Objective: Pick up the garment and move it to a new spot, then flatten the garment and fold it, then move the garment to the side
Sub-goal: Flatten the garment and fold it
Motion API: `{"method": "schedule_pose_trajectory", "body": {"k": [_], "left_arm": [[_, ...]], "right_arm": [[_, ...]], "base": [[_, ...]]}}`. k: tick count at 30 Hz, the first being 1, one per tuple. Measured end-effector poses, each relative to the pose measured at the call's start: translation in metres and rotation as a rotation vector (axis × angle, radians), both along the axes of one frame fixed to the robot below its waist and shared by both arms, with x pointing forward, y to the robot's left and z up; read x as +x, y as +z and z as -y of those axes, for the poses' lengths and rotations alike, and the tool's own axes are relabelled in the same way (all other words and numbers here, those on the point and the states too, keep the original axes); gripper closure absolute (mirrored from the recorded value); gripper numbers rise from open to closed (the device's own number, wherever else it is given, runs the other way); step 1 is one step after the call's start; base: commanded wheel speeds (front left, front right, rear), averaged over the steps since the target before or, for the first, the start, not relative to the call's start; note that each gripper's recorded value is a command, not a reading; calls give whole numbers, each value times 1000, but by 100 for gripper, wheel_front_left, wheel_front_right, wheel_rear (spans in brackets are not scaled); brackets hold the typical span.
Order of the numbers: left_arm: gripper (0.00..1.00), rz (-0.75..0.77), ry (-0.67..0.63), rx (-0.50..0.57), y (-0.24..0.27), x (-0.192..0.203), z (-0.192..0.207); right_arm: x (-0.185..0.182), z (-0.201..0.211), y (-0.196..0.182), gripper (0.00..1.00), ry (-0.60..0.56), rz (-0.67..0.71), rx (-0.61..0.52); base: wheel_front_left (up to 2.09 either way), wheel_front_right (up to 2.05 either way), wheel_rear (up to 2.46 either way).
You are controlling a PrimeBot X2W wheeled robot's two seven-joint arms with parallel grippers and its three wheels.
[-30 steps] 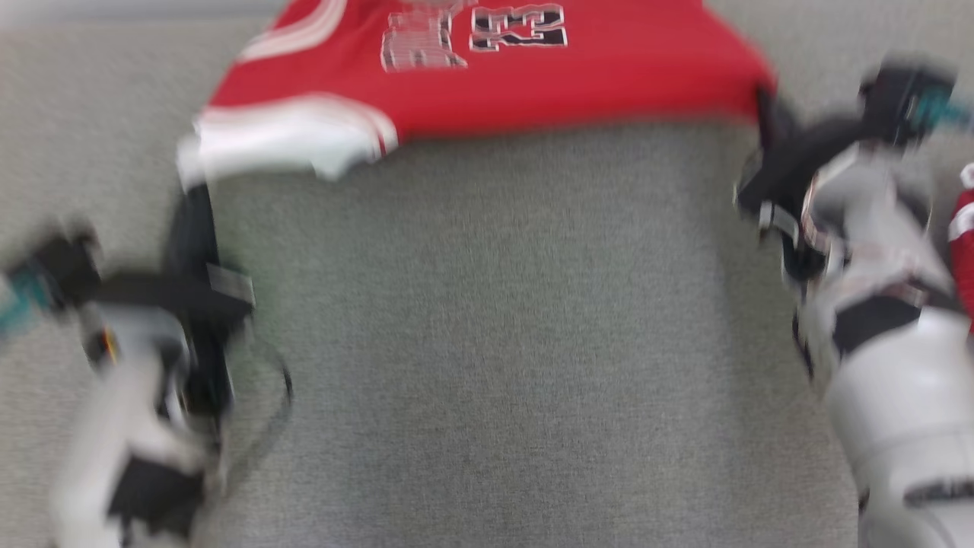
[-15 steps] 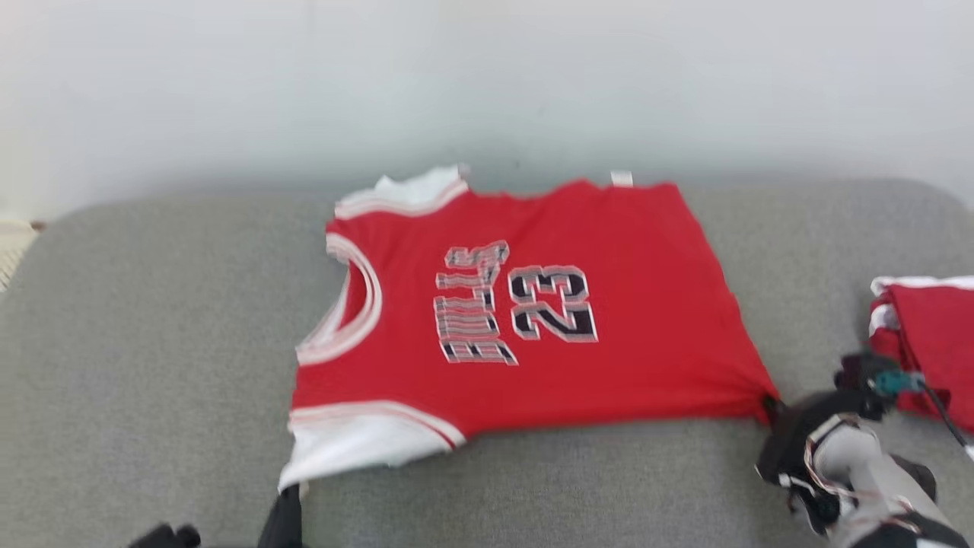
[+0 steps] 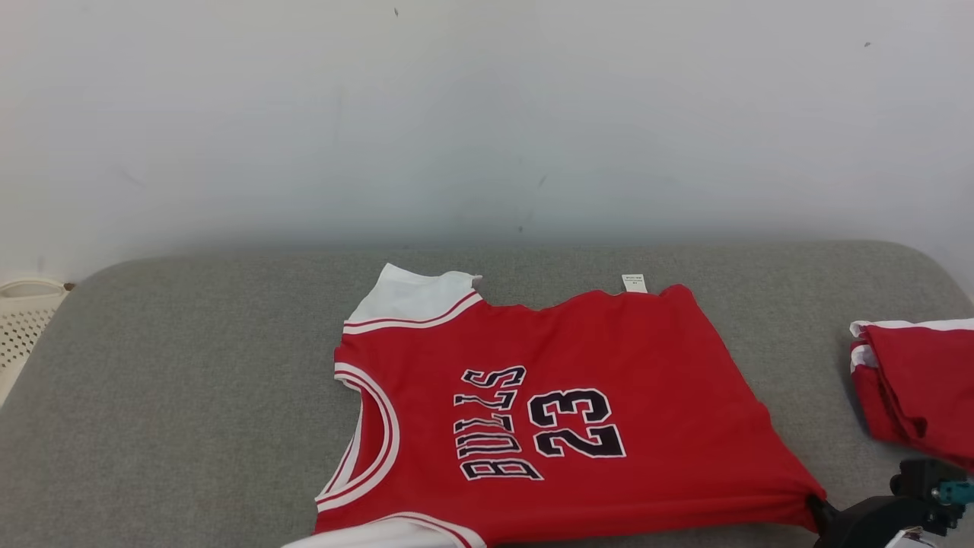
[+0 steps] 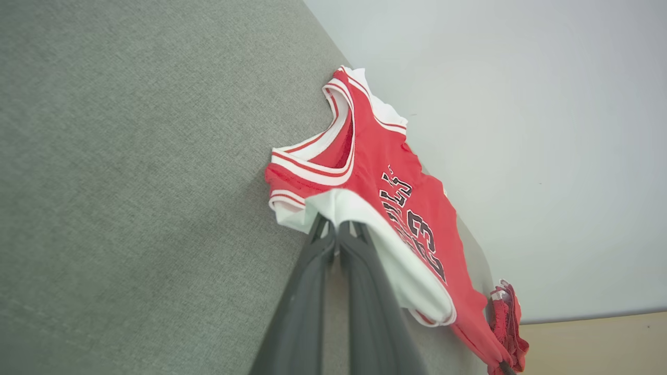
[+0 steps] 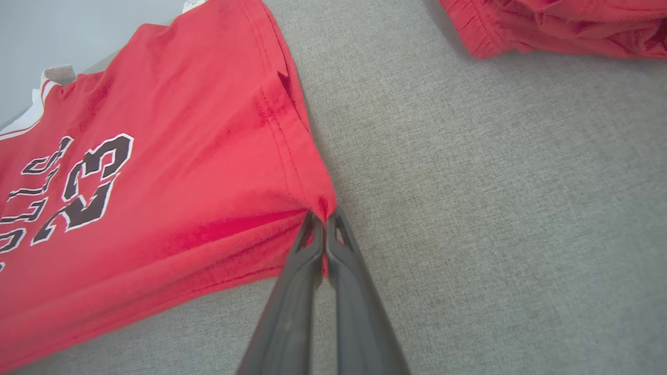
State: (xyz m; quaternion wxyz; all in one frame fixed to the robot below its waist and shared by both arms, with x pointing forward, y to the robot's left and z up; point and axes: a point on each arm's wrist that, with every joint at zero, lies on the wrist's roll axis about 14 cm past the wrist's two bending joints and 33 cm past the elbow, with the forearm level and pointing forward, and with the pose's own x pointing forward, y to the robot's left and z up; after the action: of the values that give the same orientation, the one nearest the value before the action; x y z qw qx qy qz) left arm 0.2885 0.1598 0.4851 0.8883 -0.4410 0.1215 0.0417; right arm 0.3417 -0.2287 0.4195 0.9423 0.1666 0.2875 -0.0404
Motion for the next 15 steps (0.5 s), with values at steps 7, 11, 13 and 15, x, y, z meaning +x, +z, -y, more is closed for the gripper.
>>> {"method": "schedule_pose_trajectory", "body": {"k": [7, 11, 13, 15], "left_arm": [[100, 72, -63, 84, 22, 40, 9], [100, 77, -110, 146, 23, 66, 17], [100, 80, -134, 177, 24, 78, 21], [100, 83, -147, 186, 25, 84, 24]], "right_arm": [[2, -9, 29, 100, 55, 9, -3], [11, -23, 27, 100, 108, -32, -7], [18, -29, 27, 100, 127, -46, -1], [22, -31, 28, 100, 134, -47, -2]], "base": [[0, 0, 0], [0, 0, 0], [0, 0, 0], [0, 0, 0]]}}
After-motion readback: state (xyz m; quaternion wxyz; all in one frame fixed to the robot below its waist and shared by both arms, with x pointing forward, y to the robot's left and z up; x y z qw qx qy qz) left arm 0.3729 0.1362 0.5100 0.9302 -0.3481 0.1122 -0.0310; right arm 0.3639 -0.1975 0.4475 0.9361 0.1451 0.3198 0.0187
